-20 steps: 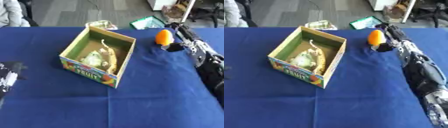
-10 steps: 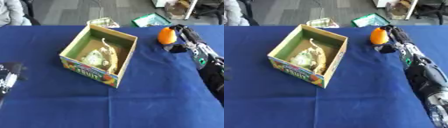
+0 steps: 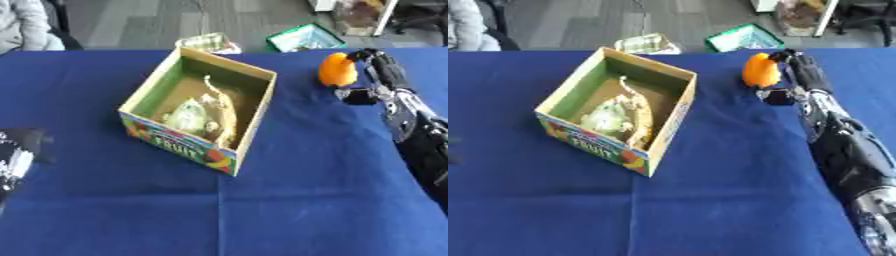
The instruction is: Pick up objects on the table and place them in the box.
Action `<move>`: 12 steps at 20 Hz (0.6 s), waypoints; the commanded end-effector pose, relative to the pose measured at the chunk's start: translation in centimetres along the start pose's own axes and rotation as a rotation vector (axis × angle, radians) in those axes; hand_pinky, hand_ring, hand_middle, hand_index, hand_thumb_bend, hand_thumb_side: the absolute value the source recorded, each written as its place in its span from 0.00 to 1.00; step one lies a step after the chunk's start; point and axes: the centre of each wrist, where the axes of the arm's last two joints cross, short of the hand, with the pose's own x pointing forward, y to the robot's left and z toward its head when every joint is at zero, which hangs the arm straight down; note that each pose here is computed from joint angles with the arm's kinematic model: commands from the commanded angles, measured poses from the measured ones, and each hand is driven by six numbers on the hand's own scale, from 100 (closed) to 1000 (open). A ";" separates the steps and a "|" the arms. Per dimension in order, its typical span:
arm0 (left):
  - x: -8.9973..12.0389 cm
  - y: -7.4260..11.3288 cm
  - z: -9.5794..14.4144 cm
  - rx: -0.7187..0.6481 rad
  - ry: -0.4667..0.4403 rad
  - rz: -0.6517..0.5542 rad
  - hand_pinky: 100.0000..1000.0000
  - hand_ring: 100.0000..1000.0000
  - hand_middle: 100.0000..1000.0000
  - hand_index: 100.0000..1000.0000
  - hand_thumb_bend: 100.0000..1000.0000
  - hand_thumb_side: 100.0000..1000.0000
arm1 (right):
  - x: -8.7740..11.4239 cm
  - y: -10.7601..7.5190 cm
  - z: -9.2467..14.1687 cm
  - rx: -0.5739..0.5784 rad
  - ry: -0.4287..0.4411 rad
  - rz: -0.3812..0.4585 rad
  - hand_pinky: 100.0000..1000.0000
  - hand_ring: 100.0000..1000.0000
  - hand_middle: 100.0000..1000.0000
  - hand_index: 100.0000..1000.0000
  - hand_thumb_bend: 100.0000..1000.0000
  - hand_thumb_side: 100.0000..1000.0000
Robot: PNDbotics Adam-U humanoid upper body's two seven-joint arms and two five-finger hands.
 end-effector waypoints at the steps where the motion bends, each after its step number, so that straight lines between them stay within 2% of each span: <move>1: 0.9 0.2 -0.3 -0.007 -0.035 -0.016 0.55 0.69 0.51 0.63 0.22 0.43 | -0.6 -1.4 -0.5 -0.051 0.013 0.018 0.67 0.75 0.61 0.72 0.36 0.06; 3: 0.9 0.2 -0.3 -0.009 -0.036 -0.016 0.55 0.69 0.51 0.63 0.22 0.43 | -0.6 -1.3 -0.4 -0.069 0.025 0.022 0.64 0.71 0.56 0.67 0.34 0.00; 12: 1.0 0.1 -0.3 -0.012 -0.039 -0.014 0.55 0.69 0.51 0.63 0.21 0.43 | -0.3 -0.8 -0.3 -0.154 0.051 0.016 0.57 0.57 0.38 0.47 0.29 0.00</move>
